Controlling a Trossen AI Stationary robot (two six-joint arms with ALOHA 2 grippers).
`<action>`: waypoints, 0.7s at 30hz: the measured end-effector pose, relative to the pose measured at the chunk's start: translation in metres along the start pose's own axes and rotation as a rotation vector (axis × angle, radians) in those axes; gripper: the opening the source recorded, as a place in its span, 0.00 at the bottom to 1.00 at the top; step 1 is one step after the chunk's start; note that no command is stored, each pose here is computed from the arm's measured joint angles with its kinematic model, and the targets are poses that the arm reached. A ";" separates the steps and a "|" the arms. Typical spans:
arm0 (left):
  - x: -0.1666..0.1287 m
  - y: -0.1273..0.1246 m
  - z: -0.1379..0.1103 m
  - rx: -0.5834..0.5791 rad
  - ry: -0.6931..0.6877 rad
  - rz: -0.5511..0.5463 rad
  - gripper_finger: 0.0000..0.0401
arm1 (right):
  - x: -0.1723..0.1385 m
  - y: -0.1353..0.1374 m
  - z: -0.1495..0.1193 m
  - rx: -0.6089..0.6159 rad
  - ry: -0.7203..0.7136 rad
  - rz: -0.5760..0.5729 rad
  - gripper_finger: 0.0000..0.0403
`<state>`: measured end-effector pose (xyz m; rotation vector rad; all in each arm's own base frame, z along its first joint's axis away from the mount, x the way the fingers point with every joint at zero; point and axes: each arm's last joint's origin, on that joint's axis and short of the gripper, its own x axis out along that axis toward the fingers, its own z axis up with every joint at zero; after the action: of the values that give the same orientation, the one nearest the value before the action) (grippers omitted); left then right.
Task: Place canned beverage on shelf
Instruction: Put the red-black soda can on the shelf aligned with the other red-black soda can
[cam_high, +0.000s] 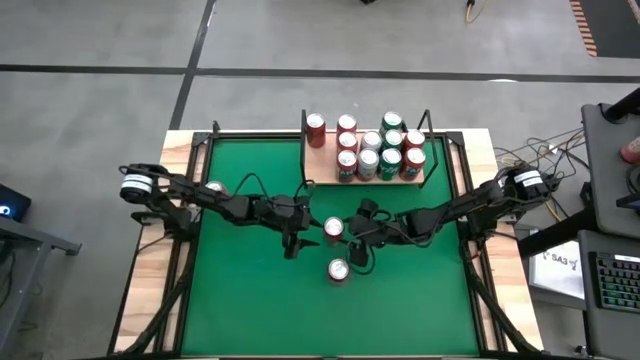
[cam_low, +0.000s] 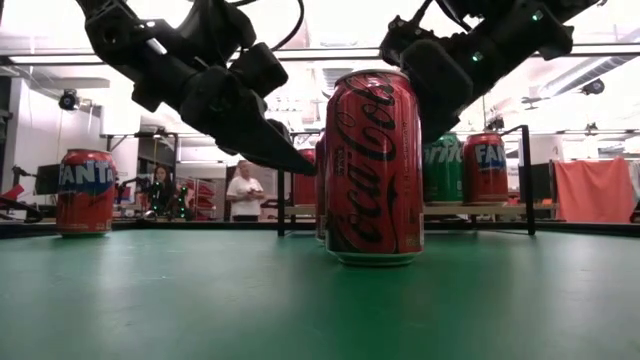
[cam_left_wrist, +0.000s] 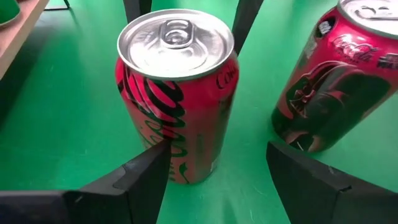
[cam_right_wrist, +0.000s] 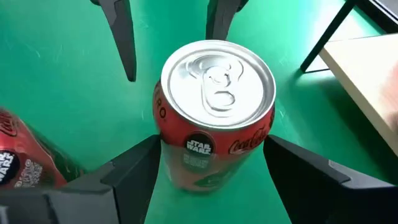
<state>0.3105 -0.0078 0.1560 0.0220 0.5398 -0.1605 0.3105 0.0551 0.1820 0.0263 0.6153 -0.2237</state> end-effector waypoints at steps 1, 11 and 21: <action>0.000 0.000 0.000 -0.003 -0.002 0.001 0.63 | 0.000 0.000 0.000 0.001 -0.002 0.000 0.68; 0.002 0.001 -0.002 -0.016 -0.003 0.005 0.63 | 0.004 -0.001 0.005 0.029 -0.064 0.006 0.68; 0.002 0.001 -0.004 -0.020 0.015 0.009 0.63 | 0.022 0.001 -0.002 0.019 -0.080 -0.006 0.68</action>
<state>0.3103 -0.0071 0.1510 0.0064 0.5559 -0.1462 0.3271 0.0515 0.1675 0.0341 0.5340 -0.2351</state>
